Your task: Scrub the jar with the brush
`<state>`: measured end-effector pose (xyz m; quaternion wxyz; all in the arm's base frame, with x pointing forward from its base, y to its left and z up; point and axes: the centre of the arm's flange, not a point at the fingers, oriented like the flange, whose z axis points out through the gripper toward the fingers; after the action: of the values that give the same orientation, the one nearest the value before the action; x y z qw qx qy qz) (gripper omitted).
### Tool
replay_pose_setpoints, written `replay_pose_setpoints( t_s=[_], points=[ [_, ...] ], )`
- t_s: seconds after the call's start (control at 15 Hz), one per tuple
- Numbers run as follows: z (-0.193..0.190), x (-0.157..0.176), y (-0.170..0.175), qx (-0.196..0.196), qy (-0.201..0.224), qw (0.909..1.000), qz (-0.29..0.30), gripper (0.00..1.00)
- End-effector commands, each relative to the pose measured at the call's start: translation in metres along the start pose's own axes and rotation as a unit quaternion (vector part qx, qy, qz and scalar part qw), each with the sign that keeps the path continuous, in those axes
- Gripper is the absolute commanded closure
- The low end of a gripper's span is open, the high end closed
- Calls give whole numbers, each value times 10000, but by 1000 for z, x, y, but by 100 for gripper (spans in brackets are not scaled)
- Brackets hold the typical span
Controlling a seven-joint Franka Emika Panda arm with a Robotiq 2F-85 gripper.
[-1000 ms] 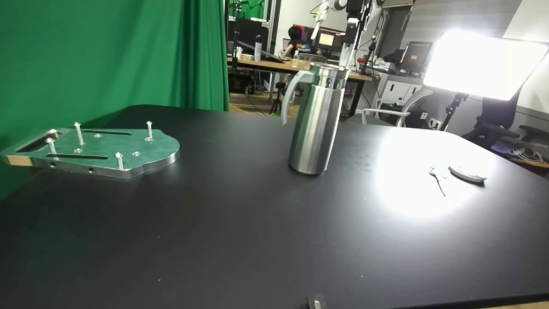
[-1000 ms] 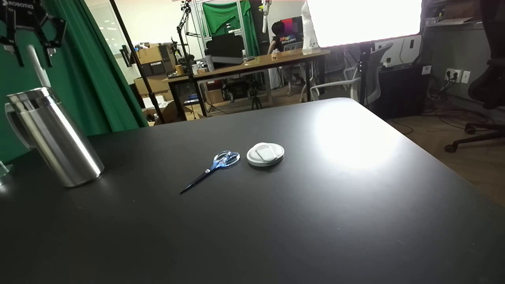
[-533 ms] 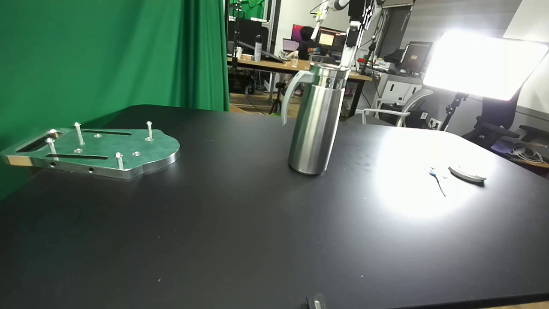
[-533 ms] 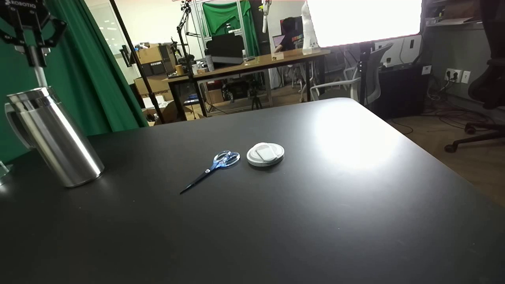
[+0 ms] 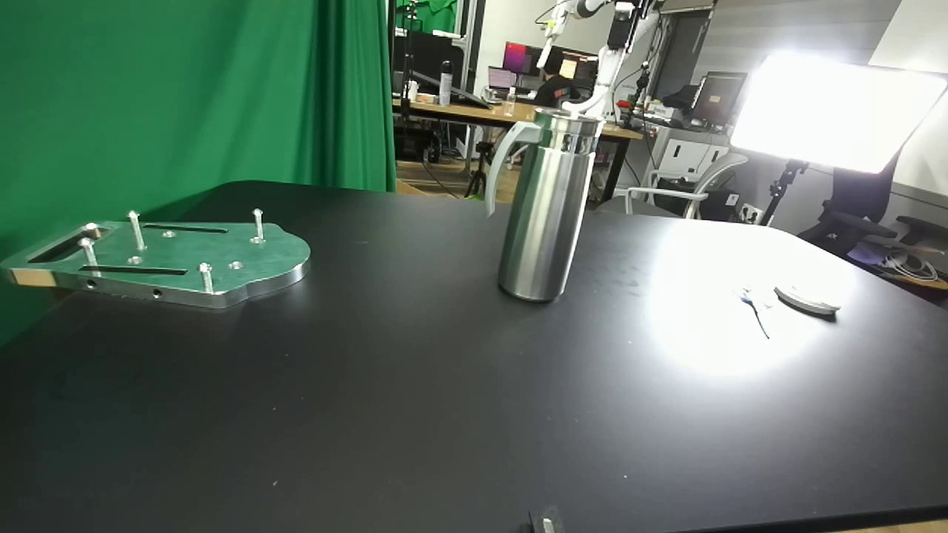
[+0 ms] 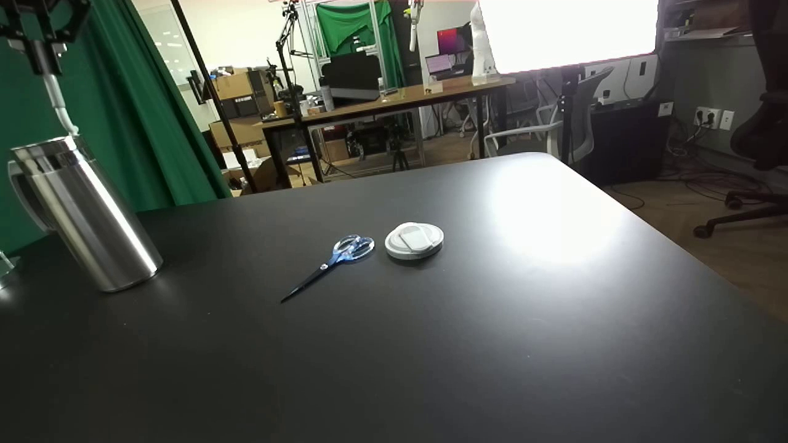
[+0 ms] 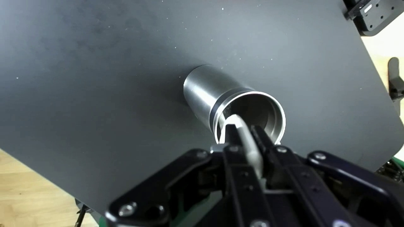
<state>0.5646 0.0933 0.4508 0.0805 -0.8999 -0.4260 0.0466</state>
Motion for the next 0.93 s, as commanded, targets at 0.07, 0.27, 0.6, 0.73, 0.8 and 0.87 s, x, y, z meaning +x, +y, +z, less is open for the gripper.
replay_pose_setpoints(
  t_s=[0.07, 0.27, 0.6, 0.73, 0.8, 0.87],
  points=[
    [-47, -12, -18, -228, 204, 9993, 216, 96],
    [-74, -21, -29, -398, 329, 9984, 220, 96],
    [-110, -36, -49, -630, 535, 9964, 183, 96],
    [-120, -40, -55, -696, 595, 9957, 168, 96],
    [-124, -42, -57, -716, 610, 9954, 166, 96],
    [-126, -43, -58, -741, 615, 9952, 171, 96]
  ],
)
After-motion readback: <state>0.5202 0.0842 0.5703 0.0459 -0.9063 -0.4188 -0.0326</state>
